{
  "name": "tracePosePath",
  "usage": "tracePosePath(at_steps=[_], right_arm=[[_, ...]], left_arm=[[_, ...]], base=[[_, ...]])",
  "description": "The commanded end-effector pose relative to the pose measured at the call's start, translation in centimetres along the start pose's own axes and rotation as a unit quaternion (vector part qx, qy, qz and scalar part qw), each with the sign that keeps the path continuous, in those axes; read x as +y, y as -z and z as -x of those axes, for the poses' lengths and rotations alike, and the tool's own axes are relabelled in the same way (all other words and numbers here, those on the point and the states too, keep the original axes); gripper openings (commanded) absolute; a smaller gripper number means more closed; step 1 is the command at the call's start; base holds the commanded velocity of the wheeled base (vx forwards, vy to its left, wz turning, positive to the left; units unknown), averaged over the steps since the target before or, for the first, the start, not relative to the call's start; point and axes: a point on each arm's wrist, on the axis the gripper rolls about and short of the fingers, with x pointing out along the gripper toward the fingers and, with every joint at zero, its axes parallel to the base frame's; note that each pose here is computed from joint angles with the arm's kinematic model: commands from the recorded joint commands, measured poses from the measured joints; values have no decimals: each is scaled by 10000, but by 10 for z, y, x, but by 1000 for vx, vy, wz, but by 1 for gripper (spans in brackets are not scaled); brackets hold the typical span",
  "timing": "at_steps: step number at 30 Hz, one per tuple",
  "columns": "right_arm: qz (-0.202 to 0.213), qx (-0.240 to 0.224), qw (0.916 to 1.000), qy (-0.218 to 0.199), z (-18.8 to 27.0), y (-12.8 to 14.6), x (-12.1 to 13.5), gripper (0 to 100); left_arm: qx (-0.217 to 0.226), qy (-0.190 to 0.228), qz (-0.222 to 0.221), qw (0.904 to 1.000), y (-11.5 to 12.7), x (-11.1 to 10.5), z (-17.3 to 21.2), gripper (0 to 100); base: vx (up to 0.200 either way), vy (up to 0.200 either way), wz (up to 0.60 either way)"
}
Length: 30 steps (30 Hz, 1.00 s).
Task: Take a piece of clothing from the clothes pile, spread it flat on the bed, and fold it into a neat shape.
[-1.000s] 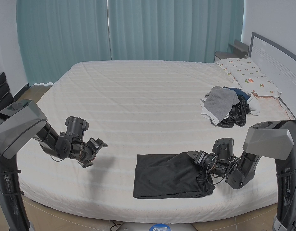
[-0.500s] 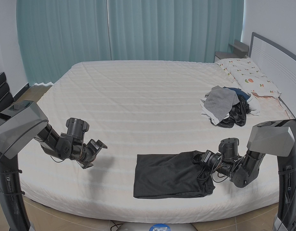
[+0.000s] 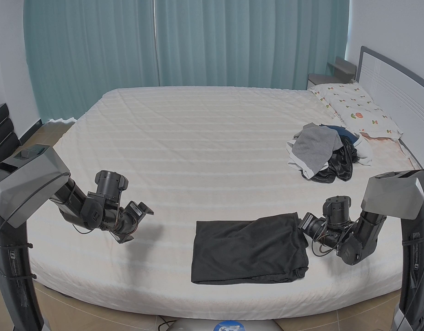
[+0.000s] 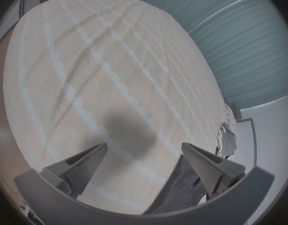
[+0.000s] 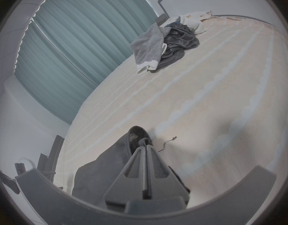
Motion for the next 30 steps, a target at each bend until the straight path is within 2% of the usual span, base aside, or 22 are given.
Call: tracePosePath(at_steps=[1, 4, 5, 11, 14, 16, 17, 18, 19, 22, 23, 25, 28, 30], right_arm=[[-25, -1, 10000, 72, -1, -1, -5, 0], [-17, 10, 10000, 72, 0, -1, -4, 0], [-17, 5, 10000, 67, 0, -2, -4, 100], [-49, -60, 9999, 140, 16, -11, -8, 100], [-117, -65, 9999, 36, 33, -23, -10, 100], [-166, 207, 9993, -256, 50, -27, -13, 100], [-166, 207, 9993, -256, 50, -27, -13, 100], [-173, 570, 9971, -481, 60, -23, -16, 100], [-111, 853, 9943, -631, 66, -18, -19, 100], [130, 1038, 9922, -682, 70, -11, -24, 100], [360, 1154, 9905, -660, 69, -3, -27, 100], [544, 1313, 9881, -589, 67, 7, -33, 100], [707, 1358, 9861, -649, 62, 18, -36, 100], [719, 1334, 9862, -669, 61, 19, -37, 100]], left_arm=[[3, -6, 5, 10000, 0, 1, -1, 100], [3, -6, 5, 10000, 0, 1, -1, 100], [-4, -10, 5, 10000, 0, 1, -1, 100], [3, -6, 5, 10000, 0, 0, -1, 100], [3, -6, 5, 10000, 0, 0, -1, 100], [3, -6, 5, 10000, 0, 0, 0, 100], [3, -6, 5, 10000, 0, 0, 0, 100], [20, -14, -13, 10000, 1, 0, 0, 100], [55, -7, -46, 10000, 5, -2, -1, 100], [100, -20, -98, 9999, 10, -3, -1, 100], [116, -38, -102, 9999, 10, -3, -1, 100], [120, -44, -93, 9999, 11, -2, -1, 100], [124, -51, -100, 9999, 11, -2, -2, 100], [120, -53, -94, 9999, 10, -2, -2, 100]], base=[[0, 0, 0], [0, 0, 0], [0, 0, 0], [0, 0, 0], [0, 0, 0], [0, 0, 0], [0, 0, 0], [0, 0, 0], [0, 0, 0], [0, 0, 0], [-200, 0, 0], [-200, 0, 0], [-200, 0, 0], [0, 0, 0]])
